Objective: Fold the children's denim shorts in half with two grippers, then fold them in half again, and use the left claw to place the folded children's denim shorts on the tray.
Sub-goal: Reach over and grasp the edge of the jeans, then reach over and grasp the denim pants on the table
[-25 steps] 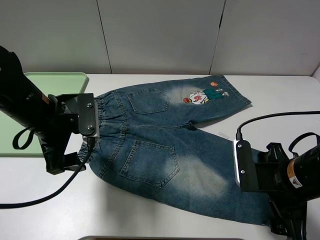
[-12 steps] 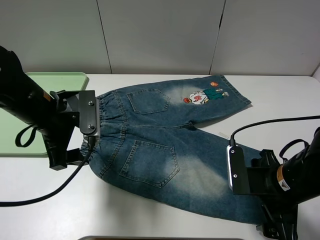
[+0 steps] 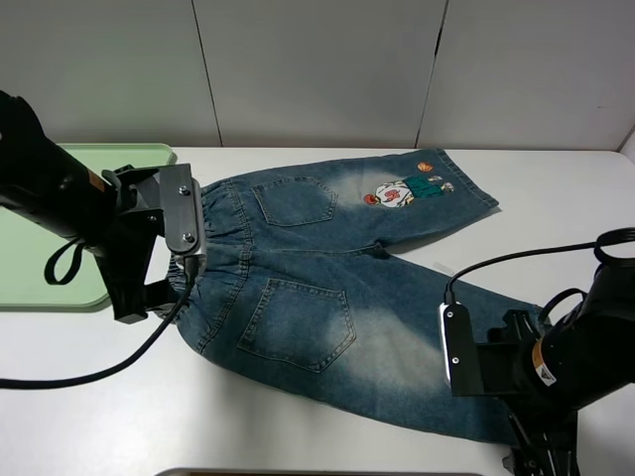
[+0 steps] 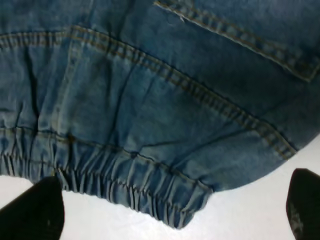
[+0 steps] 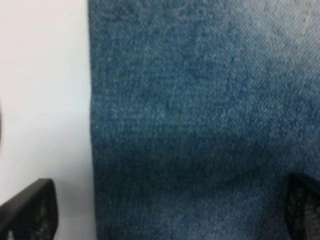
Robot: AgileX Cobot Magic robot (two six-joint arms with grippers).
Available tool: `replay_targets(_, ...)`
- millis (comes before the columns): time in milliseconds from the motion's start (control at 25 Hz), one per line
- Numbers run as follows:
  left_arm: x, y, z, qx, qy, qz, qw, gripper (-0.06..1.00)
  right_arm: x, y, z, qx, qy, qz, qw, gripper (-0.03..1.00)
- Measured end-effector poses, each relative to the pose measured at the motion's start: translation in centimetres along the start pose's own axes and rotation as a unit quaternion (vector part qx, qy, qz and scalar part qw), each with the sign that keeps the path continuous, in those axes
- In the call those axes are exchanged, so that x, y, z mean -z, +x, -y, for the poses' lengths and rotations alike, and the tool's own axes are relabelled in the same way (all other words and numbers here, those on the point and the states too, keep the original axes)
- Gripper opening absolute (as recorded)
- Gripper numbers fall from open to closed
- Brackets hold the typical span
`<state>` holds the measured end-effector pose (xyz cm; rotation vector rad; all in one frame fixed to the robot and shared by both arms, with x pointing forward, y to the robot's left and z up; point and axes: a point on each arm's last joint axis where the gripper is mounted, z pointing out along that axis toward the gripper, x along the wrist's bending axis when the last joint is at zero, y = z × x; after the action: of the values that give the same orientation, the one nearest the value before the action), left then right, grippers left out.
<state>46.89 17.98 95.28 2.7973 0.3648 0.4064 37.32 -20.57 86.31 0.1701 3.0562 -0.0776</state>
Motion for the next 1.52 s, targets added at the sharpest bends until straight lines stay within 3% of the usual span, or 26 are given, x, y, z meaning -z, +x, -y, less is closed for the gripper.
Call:
replay_targets(240, 0.0, 0.2, -0.2, 0.005, -0.009, -0.009, 1.0, 0.88, -0.1, -0.1, 0.0, 0.009, 0.004, 0.0, 1.0, 0.67)
replay_targets(320, 0.0, 0.2, -0.2, 0.005, -0.01, -0.011, 1.0, 0.88, -0.2, 0.0, 0.0, 0.01, 0.006, -0.001, 1.0, 0.56)
replay_targets(560, 0.0, 0.2, -0.2, 0.005, -0.01, -0.012, 1.0, 0.88, -0.3, -0.6, -0.4, 0.066, -0.012, 0.031, 0.997, 0.08)
replay_targets(640, 0.0, 0.2, -0.2, 0.005, -0.01, -0.011, 1.0, 0.88, -0.3, -0.7, -0.3, 0.086, -0.009, 0.037, 0.996, 0.01)
replay_targets(840, 0.0, -0.1, 0.0, -0.005, 0.002, 0.007, 1.0, 0.88, -0.3, -1.1, 0.0, 0.127, 0.015, 0.053, 0.99, -0.01)
replay_targets(1040, 0.1, -1.1, 0.6, -0.071, 0.03, 0.064, 0.995, 0.88, -0.4, -1.2, 0.4, 0.13, 0.038, 0.057, 0.989, -0.02)
replay_targets(1320, -0.6, -1.8, 1.1, -0.132, 0.05, 0.113, 0.984, 0.88, -0.4, -1.3, 0.7, 0.138, 0.052, 0.057, 0.987, -0.01)
replay_targets(1440, -2.4, -2.0, 1.5, -0.134, 0.068, 0.14, 0.979, 0.88, -0.4, -1.3, 0.7, 0.139, 0.054, 0.057, 0.987, -0.01)
replay_targets(1520, -3.7, -1.7, 1.6, -0.128, 0.069, 0.133, 0.98, 0.88, -0.4, -1.3, 0.7, 0.139, 0.055, 0.057, 0.987, -0.01)
